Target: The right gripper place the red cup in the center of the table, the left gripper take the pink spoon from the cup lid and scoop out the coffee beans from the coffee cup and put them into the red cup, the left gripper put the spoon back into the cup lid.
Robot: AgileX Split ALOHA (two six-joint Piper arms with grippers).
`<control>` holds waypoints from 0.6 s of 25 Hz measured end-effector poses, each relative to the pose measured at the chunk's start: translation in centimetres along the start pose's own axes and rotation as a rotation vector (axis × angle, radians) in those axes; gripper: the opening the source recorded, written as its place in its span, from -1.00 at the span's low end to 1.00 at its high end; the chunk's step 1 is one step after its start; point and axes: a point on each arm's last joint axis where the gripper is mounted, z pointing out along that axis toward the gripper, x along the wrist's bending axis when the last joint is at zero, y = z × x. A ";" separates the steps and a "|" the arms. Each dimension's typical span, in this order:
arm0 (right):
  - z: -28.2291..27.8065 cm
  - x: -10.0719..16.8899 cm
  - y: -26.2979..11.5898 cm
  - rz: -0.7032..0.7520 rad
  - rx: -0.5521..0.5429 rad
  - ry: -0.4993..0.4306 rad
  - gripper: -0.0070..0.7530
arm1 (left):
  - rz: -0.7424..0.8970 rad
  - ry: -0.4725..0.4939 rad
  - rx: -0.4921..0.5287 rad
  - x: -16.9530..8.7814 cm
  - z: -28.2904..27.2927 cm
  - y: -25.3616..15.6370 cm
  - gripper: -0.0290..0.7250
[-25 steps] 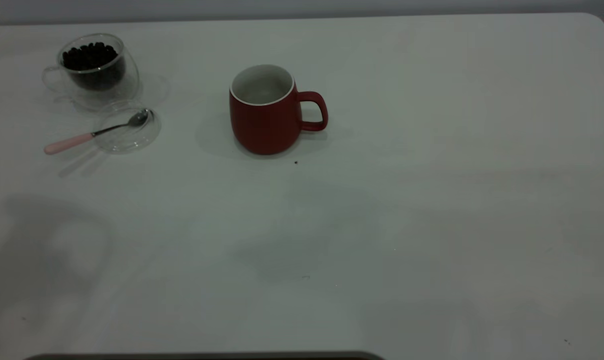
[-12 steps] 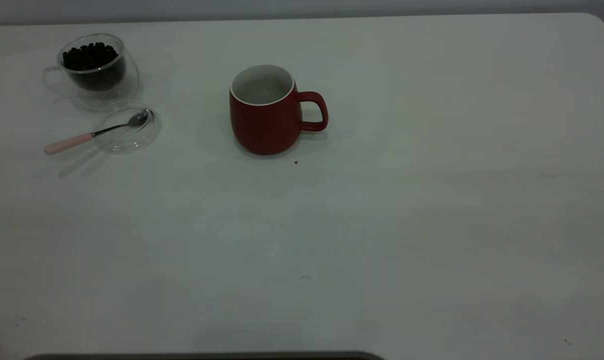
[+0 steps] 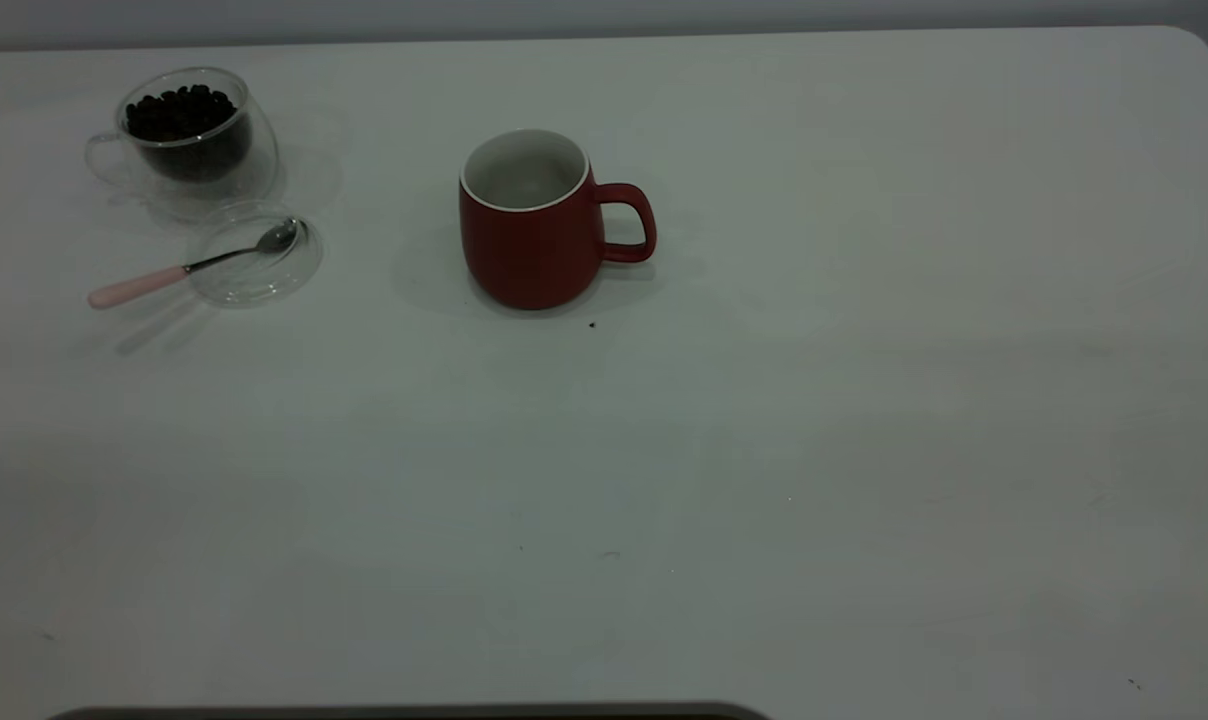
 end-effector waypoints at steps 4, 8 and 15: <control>0.0 0.0 0.0 0.000 0.000 0.000 0.42 | -0.076 0.074 -0.144 -0.1 -1.4 -1.7 -0.05; 0.0 0.0 0.0 0.000 0.000 0.000 0.42 | -0.089 0.079 -0.161 -0.3 -1.6 -2.0 -0.05; 0.0 0.0 0.0 0.000 0.000 0.000 0.42 | -0.085 0.082 -0.161 -0.3 -1.6 -2.0 -0.05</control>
